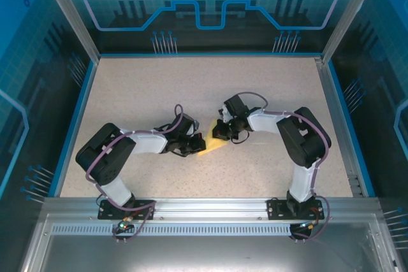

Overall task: Fold a paper plane with a square sheet of paper (pick it up from the middle)
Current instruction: Fourth fold the wing at the center of the table, then turn over a square sheet of paper at the center of the table.

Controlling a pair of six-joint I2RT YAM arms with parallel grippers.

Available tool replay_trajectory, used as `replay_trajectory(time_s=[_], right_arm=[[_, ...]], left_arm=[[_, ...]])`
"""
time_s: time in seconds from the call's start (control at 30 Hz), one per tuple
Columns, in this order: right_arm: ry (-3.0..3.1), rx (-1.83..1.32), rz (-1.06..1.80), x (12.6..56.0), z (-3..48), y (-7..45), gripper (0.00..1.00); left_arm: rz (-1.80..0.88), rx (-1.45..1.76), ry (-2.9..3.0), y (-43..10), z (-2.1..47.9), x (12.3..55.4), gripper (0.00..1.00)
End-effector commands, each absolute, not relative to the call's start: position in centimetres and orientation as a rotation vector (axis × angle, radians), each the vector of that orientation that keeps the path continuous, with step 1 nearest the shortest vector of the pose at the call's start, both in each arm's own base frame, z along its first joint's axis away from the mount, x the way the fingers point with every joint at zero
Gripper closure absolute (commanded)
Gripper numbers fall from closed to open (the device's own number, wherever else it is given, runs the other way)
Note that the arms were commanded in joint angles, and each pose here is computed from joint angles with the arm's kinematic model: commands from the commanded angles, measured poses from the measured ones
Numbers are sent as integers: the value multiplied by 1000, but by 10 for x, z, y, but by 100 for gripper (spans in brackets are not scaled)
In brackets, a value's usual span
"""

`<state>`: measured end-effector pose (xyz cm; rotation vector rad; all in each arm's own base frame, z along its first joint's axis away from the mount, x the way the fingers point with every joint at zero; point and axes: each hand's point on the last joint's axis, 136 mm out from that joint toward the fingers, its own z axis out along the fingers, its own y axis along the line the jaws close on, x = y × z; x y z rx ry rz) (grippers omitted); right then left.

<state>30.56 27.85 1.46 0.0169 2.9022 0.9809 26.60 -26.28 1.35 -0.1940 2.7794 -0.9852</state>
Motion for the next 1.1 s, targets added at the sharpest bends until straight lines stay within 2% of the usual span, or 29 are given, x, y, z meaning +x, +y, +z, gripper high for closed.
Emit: replay_trajectory(time_s=[0.0,0.2,0.37,0.5,0.63,0.73,0.83,0.97,1.07], right_arm=[[2875,76,955,326,12,267,100],[2858,182,839,356,6,223,100],[2771,261,761,378,34,183,100],[2703,249,687,375,65,166,98],[2651,243,681,361,85,159,82],[2641,246,709,345,89,159,73],[2630,226,792,330,92,168,59],[2624,198,889,310,93,186,34],[2637,189,931,300,90,201,23]], left_arm=[[-877,-220,2924,-243,-11,239,100],[-881,-218,2921,-243,-9,239,100],[-902,-196,2911,-247,-3,240,100],[-950,-157,2864,-256,15,248,97],[-1020,-109,2769,-268,53,263,86],[-1046,-81,2692,-272,83,273,72],[-1017,-79,2635,-267,104,279,61],[-928,-117,2594,-250,112,285,44],[-864,-164,2586,-234,106,289,29]])
